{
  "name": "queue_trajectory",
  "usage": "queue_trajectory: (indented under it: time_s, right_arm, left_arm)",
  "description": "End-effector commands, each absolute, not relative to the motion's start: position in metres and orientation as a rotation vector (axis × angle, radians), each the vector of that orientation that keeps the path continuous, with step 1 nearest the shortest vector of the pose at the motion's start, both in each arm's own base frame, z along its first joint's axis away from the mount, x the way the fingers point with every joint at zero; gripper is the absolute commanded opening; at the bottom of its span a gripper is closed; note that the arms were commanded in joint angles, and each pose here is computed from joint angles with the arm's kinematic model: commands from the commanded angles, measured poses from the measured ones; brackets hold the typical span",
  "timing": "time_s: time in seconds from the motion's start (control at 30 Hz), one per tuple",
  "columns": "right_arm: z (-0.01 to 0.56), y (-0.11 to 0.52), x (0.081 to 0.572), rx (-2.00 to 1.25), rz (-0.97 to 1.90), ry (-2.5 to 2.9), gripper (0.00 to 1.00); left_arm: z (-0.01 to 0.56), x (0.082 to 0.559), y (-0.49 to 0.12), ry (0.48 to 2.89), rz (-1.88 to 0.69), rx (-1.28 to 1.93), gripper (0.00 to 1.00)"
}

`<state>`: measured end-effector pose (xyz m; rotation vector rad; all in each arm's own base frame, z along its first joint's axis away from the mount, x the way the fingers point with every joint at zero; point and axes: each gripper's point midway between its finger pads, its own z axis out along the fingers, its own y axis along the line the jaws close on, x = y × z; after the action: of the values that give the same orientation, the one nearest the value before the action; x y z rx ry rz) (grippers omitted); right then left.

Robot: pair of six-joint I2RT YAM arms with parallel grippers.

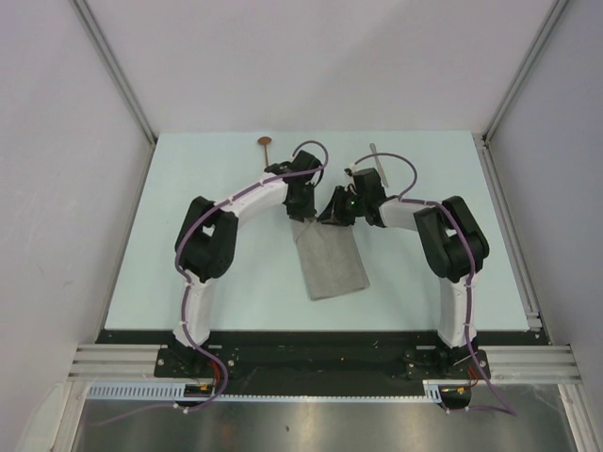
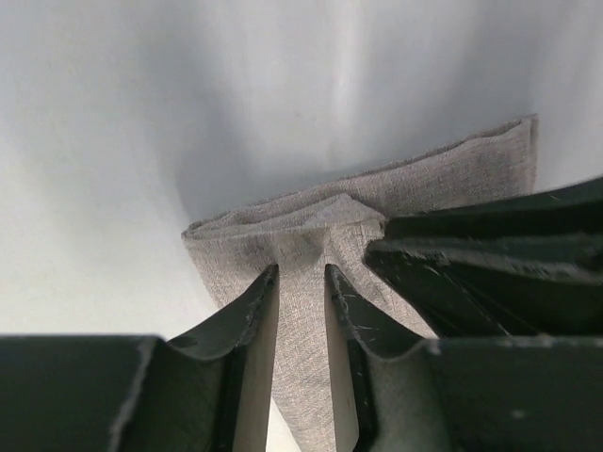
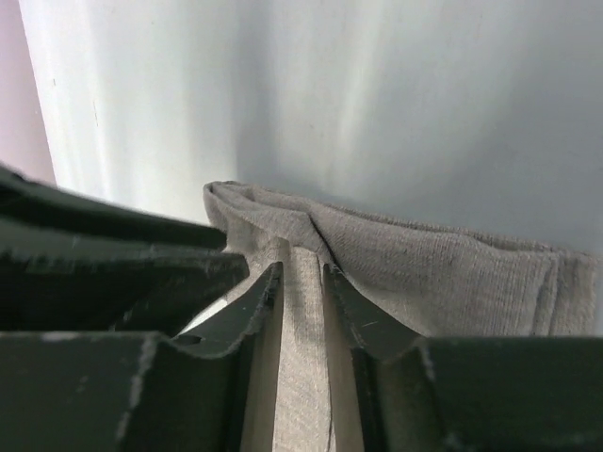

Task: Fold the napkin into a case and place the utensils inside
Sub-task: Smooth out the 2/3-rectangle-folded napkin at the center of the board.

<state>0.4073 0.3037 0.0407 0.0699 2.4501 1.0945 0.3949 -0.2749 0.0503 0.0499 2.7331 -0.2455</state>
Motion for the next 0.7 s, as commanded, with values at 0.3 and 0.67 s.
queue_trajectory:
  time_s: [0.3,0.67]
  right_arm:
    - [0.051,0.316,0.37,0.0,1.162,2.449,0.13]
    - [0.021,0.314,0.364,-0.008,1.119,2.498,0.1]
  left_arm:
    - [0.044,0.416,-0.295,2.732,-0.501,-0.068,0.23]
    - [0.025,0.412,-0.302,2.746,-0.555,-0.086,0.21]
